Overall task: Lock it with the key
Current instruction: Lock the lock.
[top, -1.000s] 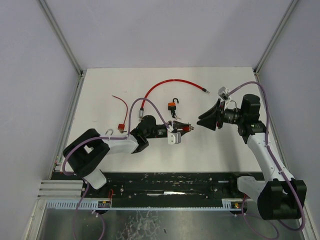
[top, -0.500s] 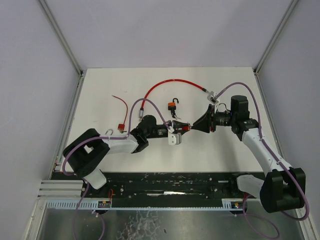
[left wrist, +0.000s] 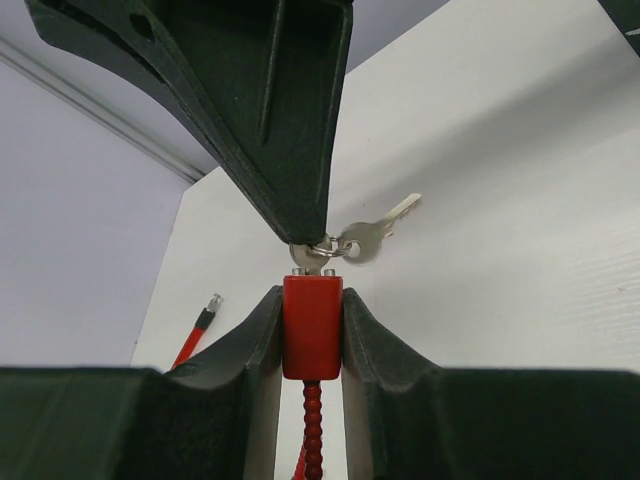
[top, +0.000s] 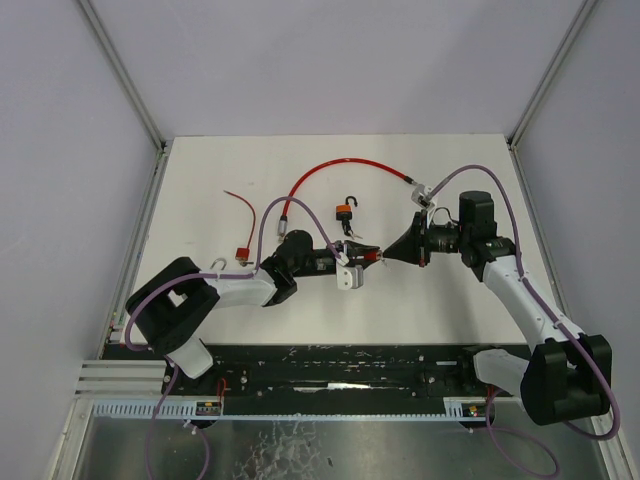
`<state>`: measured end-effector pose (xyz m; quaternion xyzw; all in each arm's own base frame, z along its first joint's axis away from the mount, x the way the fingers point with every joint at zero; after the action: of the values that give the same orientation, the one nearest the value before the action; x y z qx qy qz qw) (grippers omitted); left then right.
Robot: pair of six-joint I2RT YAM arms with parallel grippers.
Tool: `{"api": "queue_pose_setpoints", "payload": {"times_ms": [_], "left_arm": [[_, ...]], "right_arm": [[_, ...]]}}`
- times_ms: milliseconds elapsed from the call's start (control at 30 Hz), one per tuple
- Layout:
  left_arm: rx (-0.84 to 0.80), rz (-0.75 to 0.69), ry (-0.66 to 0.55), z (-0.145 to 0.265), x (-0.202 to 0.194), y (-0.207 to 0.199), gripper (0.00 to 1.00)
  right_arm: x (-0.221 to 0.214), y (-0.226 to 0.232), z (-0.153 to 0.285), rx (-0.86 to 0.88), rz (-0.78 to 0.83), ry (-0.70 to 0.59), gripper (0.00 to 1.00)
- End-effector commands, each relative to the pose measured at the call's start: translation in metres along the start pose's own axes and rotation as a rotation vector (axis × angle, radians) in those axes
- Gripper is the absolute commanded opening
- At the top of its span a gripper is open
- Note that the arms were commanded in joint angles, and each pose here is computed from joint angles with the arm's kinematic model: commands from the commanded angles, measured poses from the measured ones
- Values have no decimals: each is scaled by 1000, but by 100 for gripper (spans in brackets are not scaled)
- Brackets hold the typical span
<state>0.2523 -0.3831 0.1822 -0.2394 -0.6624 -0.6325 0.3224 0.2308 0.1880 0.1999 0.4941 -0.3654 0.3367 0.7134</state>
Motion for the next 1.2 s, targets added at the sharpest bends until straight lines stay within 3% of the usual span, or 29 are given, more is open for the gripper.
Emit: {"api": "queue_pose_setpoints", "payload": {"times_ms": [0,367,767,1167], "left_arm": [[58,-86,-47,-3,19,21,0],[144,-201,-6,2,20,27,0],[268,-426,194,-1,3,34,0],[217,-379,202,-6,-2,27,0]], "right_arm": [[21,12,-2,62,-2,-23,0],[27,6,-1,67,-183,-32,0],[25,-8,2,85,-400,-39,0],[36,-4,16,8,-225,-62,0]]}}
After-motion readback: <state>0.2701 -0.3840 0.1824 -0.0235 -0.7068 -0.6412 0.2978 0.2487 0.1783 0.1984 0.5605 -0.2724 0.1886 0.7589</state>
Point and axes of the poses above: each gripper's point midway between its finger pads, its own z axis back along the fingers, its own y axis along the line the jaws close on, x = y × z, the point moved 1 cm from there along z, back along the fingers, and after that the axes turned 3 degrees about -z, right-handed, at the moved point
